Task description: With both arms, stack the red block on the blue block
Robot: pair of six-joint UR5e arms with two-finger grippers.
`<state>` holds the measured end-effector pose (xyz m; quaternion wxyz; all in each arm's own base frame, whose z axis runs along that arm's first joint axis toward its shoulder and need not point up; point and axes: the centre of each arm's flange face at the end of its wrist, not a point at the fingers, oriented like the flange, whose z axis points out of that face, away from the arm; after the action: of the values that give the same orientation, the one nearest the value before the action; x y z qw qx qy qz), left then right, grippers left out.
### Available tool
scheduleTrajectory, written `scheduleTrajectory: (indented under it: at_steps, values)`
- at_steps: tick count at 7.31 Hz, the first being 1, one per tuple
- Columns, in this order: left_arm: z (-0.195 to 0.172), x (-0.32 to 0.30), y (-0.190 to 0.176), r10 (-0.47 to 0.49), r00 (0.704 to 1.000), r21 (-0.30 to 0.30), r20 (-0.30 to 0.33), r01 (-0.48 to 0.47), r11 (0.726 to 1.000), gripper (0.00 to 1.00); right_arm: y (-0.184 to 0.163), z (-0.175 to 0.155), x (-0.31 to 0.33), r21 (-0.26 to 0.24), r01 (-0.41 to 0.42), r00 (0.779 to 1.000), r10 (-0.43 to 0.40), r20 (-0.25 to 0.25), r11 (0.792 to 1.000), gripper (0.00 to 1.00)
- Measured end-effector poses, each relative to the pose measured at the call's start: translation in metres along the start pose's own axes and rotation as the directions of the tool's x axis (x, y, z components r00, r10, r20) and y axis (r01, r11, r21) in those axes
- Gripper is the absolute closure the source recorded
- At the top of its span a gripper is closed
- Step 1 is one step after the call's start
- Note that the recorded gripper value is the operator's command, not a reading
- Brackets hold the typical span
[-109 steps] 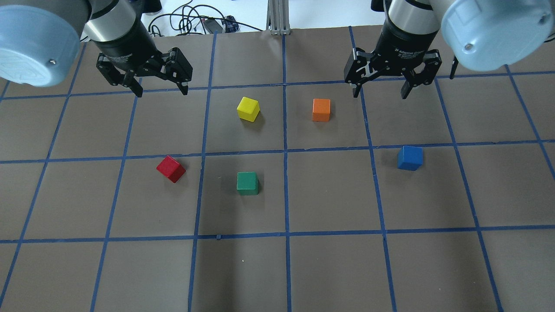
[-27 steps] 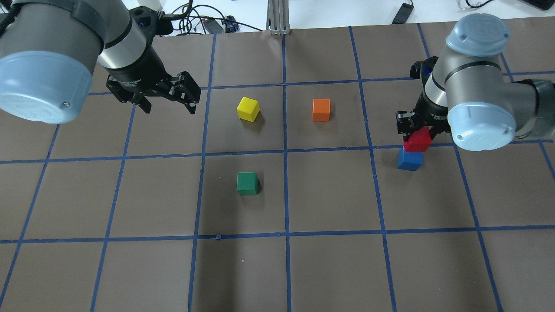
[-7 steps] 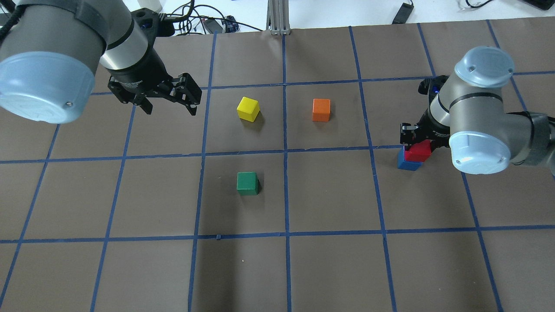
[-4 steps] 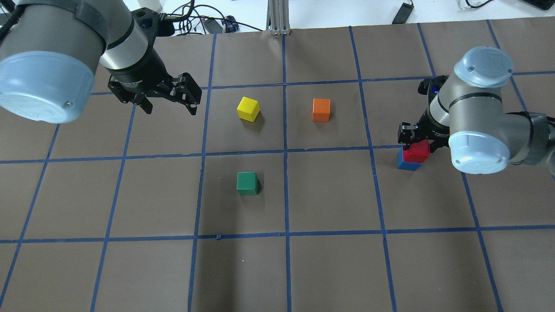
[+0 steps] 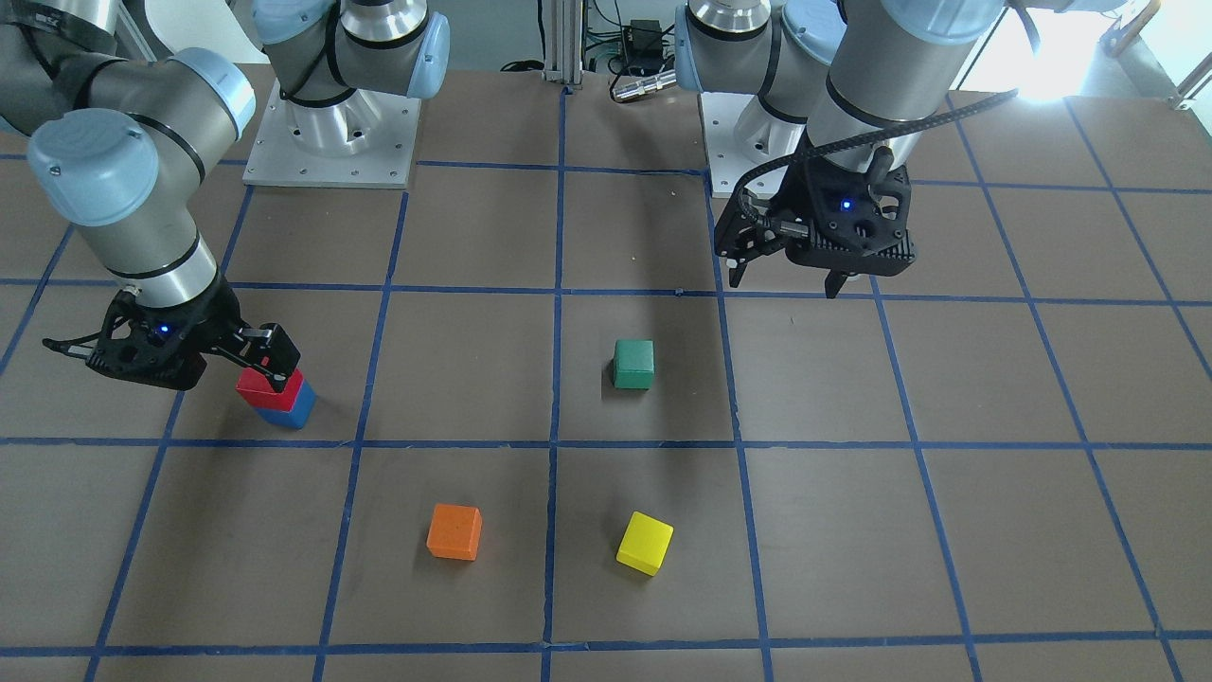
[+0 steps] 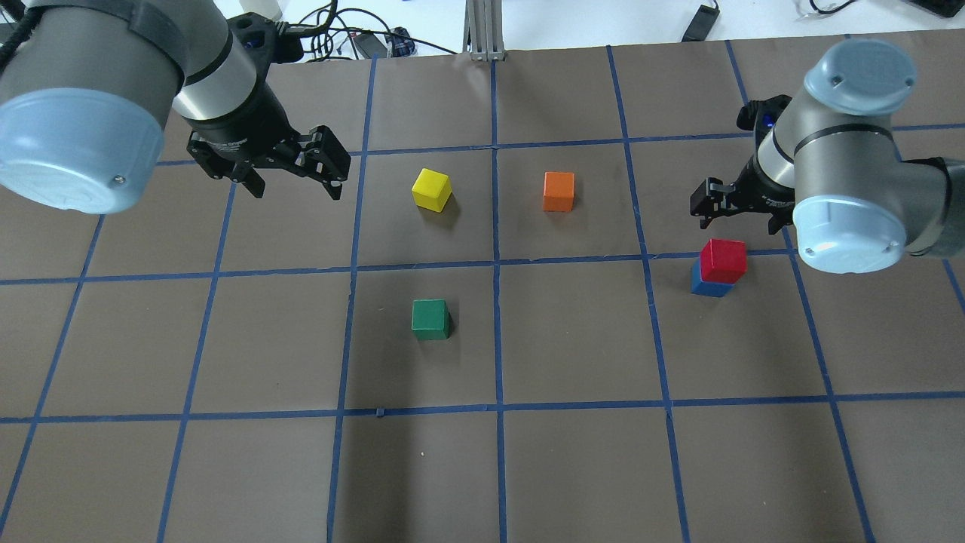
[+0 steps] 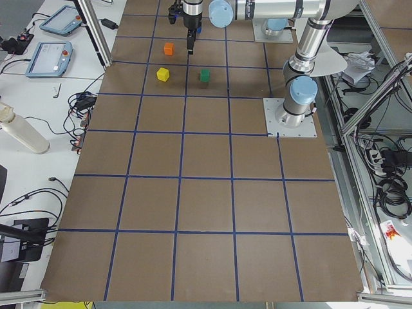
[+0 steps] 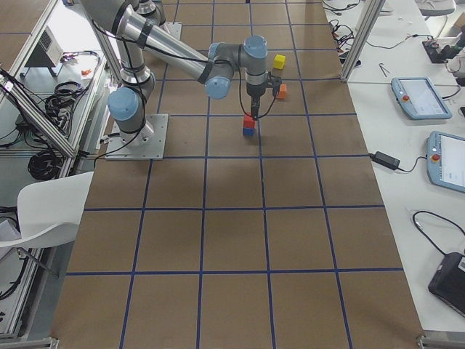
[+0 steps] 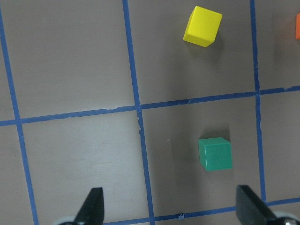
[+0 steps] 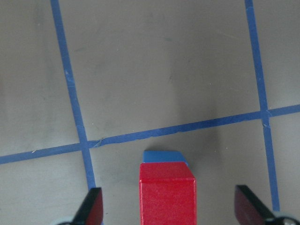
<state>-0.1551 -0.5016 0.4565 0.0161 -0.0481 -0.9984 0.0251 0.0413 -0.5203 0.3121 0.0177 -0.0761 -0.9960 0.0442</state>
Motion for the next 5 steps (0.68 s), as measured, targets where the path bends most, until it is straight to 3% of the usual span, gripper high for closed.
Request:
scheduleTrajectory:
  at_steps: [5]
  values:
    - [-0.003, 0.000, -0.001, 0.001, 1.000, 0.016, 0.002, -0.001, 1.000, 0.00, 0.017, -0.162, -0.048, -0.029, 0.104, 0.994, -0.104, 0.016, 0.994, 0.00]
